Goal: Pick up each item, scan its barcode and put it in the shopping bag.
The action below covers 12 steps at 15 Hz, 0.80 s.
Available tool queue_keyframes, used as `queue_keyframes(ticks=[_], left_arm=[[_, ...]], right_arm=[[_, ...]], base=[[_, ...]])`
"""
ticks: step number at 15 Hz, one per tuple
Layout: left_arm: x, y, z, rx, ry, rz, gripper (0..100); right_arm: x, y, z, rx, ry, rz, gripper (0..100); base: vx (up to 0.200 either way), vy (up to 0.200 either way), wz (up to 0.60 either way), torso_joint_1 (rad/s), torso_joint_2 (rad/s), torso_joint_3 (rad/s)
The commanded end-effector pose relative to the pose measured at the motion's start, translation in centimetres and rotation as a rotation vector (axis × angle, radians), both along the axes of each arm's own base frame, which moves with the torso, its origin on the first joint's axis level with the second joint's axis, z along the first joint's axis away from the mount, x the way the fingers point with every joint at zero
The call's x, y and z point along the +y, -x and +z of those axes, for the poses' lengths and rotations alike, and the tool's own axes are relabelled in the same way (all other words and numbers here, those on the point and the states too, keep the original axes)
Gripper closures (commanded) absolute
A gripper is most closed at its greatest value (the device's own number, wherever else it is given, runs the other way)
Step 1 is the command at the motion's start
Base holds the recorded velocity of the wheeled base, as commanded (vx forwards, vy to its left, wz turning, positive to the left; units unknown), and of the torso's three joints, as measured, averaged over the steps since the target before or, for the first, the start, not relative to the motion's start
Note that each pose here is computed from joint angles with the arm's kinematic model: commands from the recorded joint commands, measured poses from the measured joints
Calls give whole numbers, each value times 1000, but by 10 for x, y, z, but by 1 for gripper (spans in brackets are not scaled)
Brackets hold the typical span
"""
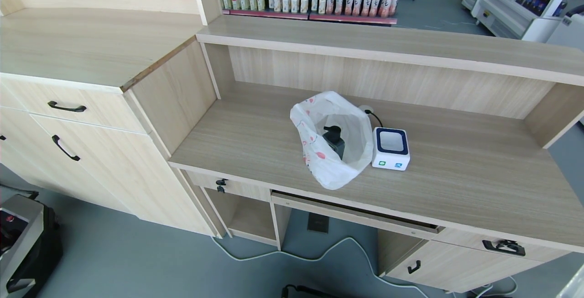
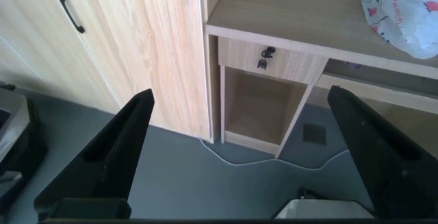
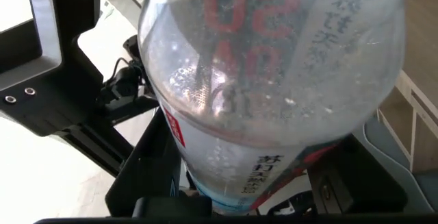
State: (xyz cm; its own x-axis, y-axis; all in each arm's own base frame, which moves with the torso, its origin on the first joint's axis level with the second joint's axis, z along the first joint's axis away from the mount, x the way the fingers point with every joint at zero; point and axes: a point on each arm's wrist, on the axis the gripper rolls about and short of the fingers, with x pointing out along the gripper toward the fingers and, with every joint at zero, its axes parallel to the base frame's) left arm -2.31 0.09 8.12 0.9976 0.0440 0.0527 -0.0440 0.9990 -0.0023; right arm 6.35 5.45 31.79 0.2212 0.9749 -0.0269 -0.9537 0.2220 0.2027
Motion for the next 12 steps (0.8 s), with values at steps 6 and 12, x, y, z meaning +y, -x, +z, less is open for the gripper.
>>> queue_keyframes(ticks=[6, 12], left_arm=[[0, 0, 0, -1, 0, 0, 0], [0, 0, 0, -1, 0, 0, 0]], right_arm=[[0, -16, 0, -49, 25, -92, 100], [-56, -91, -42, -511, 328, -734, 100]], base=[[0, 0, 0, 0, 0, 0], [0, 0, 0, 0, 0, 0]])
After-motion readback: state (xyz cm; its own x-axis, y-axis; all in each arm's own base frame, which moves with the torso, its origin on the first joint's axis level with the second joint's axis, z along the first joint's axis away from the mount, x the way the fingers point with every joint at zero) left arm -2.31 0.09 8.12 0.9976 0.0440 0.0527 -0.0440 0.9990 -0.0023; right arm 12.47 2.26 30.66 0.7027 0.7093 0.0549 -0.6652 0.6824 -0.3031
